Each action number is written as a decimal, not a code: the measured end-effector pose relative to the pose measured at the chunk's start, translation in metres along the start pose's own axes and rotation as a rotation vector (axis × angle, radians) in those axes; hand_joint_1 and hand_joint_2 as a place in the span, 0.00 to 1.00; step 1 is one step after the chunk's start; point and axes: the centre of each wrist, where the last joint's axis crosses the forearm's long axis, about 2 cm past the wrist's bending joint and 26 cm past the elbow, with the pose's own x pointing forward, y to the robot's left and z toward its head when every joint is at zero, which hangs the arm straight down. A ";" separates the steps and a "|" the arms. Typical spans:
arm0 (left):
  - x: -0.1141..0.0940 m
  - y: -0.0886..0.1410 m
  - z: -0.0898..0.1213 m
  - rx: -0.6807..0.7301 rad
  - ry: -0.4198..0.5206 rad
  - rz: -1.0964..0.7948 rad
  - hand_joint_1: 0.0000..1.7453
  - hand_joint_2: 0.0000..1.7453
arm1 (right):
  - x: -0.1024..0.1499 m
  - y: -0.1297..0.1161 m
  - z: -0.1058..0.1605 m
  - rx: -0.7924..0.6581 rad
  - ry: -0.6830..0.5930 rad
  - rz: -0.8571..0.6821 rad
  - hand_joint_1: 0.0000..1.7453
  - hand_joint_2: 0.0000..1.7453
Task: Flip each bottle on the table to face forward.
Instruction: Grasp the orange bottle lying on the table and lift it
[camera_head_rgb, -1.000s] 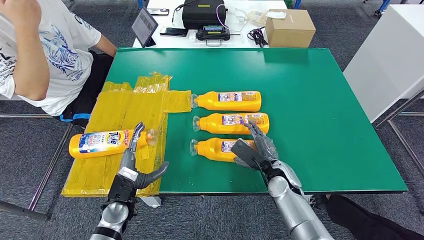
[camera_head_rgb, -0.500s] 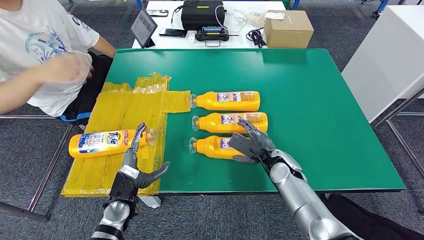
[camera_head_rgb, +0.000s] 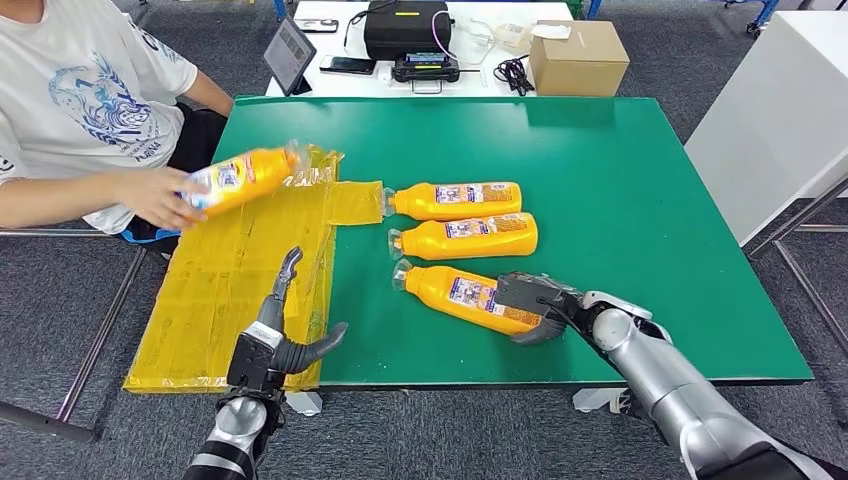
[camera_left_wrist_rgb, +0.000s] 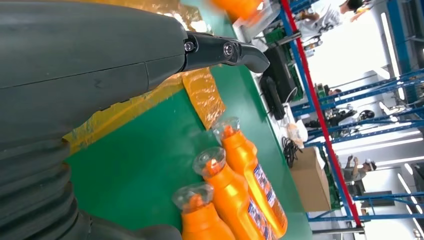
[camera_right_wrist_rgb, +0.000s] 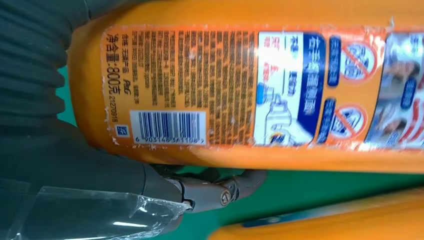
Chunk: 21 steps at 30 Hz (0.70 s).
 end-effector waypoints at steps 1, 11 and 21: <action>0.000 -0.001 0.000 -0.002 0.002 0.004 0.00 1.00 | -0.001 -0.002 0.003 0.012 0.011 0.018 0.16 1.00; -0.001 -0.004 0.000 -0.012 0.012 0.015 0.00 1.00 | -0.002 -0.011 0.016 0.075 0.081 0.165 0.12 1.00; -0.001 -0.007 0.000 0.002 0.015 0.021 0.00 1.00 | 0.003 0.001 0.008 0.053 0.118 0.252 0.62 1.00</action>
